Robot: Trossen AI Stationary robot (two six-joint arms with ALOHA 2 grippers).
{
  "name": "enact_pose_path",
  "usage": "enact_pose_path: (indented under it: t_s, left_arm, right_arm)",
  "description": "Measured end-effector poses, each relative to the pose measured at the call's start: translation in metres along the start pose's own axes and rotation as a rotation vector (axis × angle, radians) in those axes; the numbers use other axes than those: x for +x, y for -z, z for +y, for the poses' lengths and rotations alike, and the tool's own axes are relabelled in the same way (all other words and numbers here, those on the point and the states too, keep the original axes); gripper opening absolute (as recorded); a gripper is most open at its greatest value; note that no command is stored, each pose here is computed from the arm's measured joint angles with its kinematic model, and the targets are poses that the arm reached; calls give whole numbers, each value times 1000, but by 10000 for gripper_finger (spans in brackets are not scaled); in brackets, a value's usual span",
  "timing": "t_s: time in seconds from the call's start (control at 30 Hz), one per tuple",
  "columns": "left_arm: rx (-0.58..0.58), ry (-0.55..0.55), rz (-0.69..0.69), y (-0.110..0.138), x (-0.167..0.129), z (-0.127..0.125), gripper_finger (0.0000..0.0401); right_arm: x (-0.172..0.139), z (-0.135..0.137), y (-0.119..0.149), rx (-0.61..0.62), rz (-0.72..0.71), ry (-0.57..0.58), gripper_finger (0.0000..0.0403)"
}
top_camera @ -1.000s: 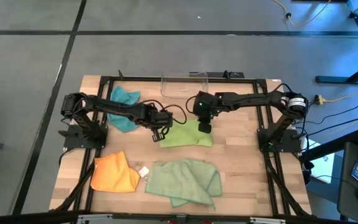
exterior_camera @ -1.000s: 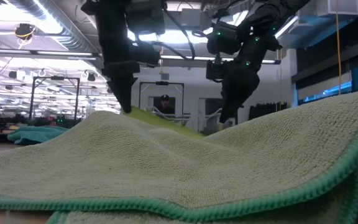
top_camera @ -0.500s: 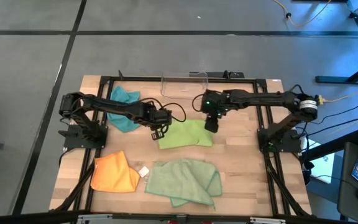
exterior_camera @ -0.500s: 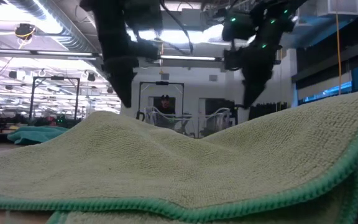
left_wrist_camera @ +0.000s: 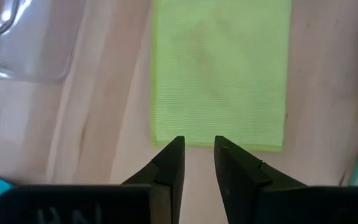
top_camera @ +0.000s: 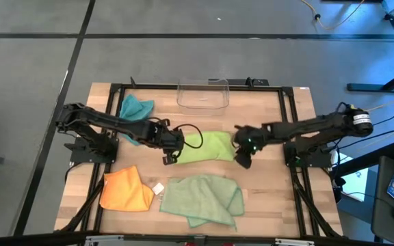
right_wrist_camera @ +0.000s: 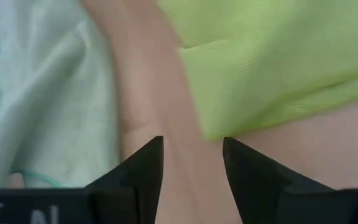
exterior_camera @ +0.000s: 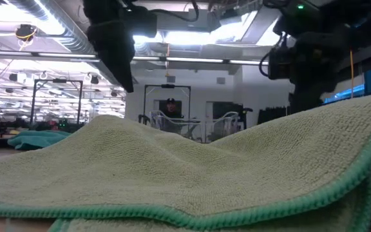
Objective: Fold microfiber towels
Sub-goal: Fold the light green microfiber towel
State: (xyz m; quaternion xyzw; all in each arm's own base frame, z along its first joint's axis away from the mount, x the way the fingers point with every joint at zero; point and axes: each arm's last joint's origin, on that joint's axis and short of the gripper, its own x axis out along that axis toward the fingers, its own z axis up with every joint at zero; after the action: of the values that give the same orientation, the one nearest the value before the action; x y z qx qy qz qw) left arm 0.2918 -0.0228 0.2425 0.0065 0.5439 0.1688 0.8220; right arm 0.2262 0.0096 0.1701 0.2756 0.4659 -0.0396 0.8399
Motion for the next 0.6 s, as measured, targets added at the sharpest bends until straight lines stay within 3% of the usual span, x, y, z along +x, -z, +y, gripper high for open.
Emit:
enact_pose_path:
  t_s: [0.07,0.17,0.33,0.6]
  left_arm:
    - [-16,4,-12,-1,0,-1,78]
    - [-31,18,-49,-3,1,-3,78]
    - [-50,127,-122,-1,18,-10,78]
    - [-88,238,-182,28,53,-23,78]
  right_arm:
    - [6,1,8,5,-19,-20,168]
    - [10,1,18,34,-29,45,160]
    - [12,5,22,19,-73,97,149]
    - [13,6,24,47,-109,154,146]
